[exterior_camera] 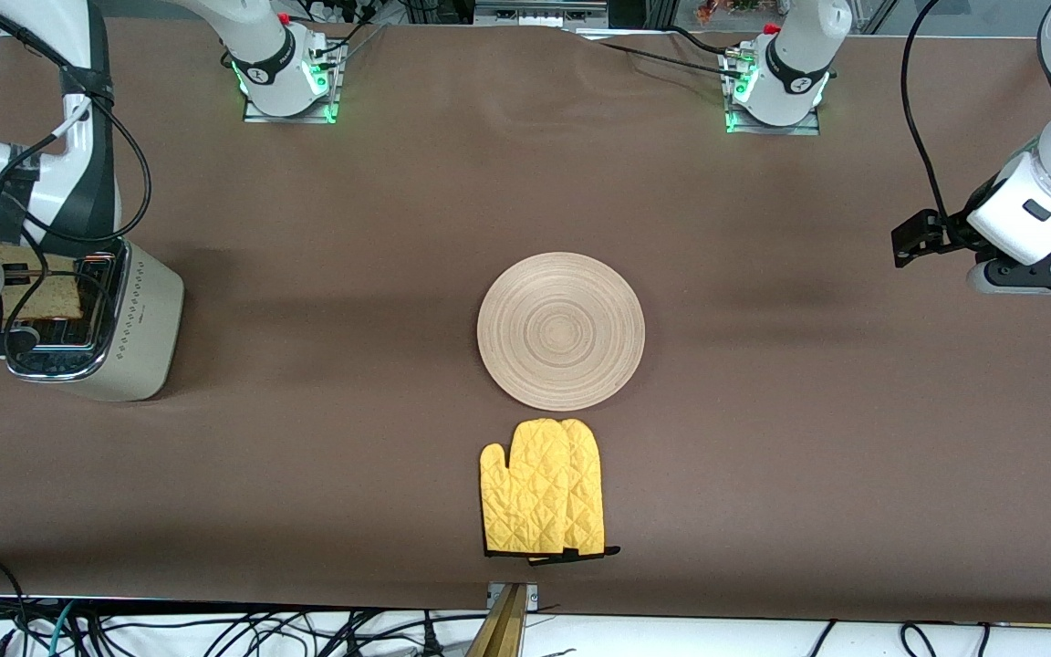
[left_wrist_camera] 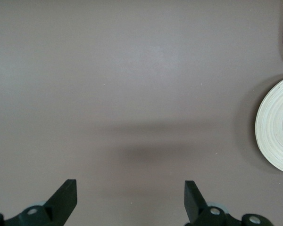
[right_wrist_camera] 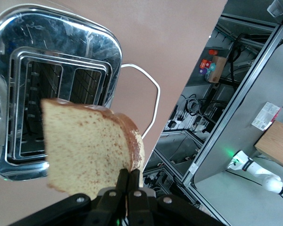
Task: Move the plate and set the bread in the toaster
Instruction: 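Lower the held bread into the toaster slot with the right gripper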
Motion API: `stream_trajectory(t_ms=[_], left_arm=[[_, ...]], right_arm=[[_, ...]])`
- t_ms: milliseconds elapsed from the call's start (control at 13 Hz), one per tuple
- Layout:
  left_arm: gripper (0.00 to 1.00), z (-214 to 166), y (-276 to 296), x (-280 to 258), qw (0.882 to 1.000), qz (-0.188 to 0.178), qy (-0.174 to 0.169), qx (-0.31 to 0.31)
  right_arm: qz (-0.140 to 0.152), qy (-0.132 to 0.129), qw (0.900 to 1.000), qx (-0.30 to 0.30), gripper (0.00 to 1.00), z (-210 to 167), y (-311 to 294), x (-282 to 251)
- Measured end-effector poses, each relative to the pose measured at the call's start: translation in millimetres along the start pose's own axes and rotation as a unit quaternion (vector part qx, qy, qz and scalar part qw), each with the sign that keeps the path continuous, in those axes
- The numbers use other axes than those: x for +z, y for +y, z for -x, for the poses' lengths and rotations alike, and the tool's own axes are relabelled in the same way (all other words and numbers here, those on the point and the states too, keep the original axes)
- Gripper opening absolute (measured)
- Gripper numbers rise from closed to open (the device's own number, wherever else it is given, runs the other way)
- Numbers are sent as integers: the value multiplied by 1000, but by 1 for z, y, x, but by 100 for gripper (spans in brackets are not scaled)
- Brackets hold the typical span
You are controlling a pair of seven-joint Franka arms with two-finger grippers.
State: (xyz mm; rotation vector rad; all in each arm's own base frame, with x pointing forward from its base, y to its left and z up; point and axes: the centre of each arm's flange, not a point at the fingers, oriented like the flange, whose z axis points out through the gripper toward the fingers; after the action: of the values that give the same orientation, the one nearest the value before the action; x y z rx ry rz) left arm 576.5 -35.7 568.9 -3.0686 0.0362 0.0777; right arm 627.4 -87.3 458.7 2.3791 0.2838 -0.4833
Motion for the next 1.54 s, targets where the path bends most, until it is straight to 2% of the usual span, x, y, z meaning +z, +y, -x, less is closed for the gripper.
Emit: stream_trajectory(t_ms=[462,1538], left_arm=[[100,0,0,0,1000,0,0,0],[100,0,0,0,1000,0,0,0]], right_arm=[[2,-7,1000,-3,3,-6,-9,5],[14,4,1000,-10,3,-28,-39,2]])
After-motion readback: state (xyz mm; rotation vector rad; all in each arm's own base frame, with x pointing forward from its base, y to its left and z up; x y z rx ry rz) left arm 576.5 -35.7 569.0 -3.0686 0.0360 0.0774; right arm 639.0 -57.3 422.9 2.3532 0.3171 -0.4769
